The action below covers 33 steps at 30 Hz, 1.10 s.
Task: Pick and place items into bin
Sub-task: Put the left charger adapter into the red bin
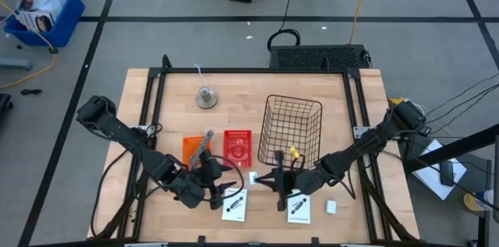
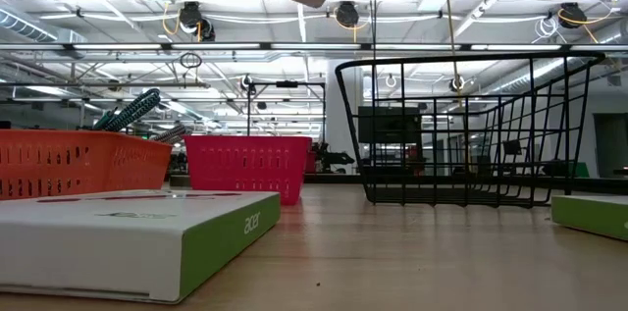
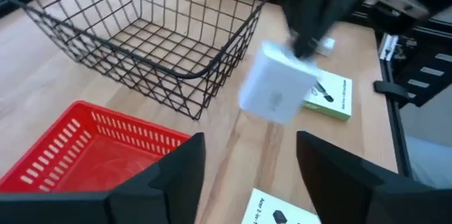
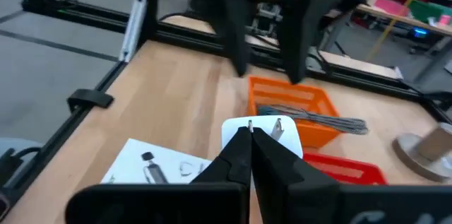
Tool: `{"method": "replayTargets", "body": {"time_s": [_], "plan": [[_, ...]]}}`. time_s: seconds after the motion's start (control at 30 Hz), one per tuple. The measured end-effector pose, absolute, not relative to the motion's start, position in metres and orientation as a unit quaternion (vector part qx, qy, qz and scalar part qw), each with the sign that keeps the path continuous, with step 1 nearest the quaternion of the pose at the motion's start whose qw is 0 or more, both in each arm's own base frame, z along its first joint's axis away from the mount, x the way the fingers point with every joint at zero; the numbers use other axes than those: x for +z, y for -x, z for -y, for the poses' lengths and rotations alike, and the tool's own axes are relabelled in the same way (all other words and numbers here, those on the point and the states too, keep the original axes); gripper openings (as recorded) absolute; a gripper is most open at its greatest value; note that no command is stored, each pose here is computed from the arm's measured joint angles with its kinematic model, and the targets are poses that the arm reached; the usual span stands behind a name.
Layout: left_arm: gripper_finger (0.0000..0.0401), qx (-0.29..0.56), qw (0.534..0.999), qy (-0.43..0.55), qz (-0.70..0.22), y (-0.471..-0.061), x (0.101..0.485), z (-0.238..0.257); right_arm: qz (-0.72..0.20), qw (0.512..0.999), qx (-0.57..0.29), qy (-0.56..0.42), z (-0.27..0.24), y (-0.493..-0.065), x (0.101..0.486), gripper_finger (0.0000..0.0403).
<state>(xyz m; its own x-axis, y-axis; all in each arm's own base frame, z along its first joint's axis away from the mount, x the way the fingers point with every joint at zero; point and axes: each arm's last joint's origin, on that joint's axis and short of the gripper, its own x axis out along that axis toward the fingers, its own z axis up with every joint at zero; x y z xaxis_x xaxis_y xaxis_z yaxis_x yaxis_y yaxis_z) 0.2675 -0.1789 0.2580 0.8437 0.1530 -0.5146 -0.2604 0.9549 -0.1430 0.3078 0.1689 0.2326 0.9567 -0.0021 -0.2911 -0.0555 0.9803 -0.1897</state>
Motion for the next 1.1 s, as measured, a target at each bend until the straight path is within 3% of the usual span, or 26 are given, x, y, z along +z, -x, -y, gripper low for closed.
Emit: {"method": "replayTargets", "body": {"time_s": [0.27, 0.43, 0.8, 1.1], "plan": [[0.0327, 0.116, 0.961, 0.072, -0.242, -0.275, 0.261, 0.171, -0.124, 0.989, 0.011, 0.084, -0.164, -0.303, 0.249, 0.0000], [0.0354, 0.108, 0.965, 0.065, -0.232, -0.283, 0.264, 0.164, -0.115, 0.990, 0.027, 0.082, -0.161, -0.306, 0.251, 0.0000], [0.0332, 0.071, 0.974, 0.056, -0.208, -0.288, 0.271, 0.167, -0.095, 0.992, 0.008, 0.082, -0.146, -0.315, 0.255, 0.0000], [0.0308, 0.076, 0.974, 0.054, -0.208, -0.290, 0.271, 0.163, -0.062, 0.996, 0.052, 0.049, -0.145, -0.318, 0.262, 0.0000]]}}
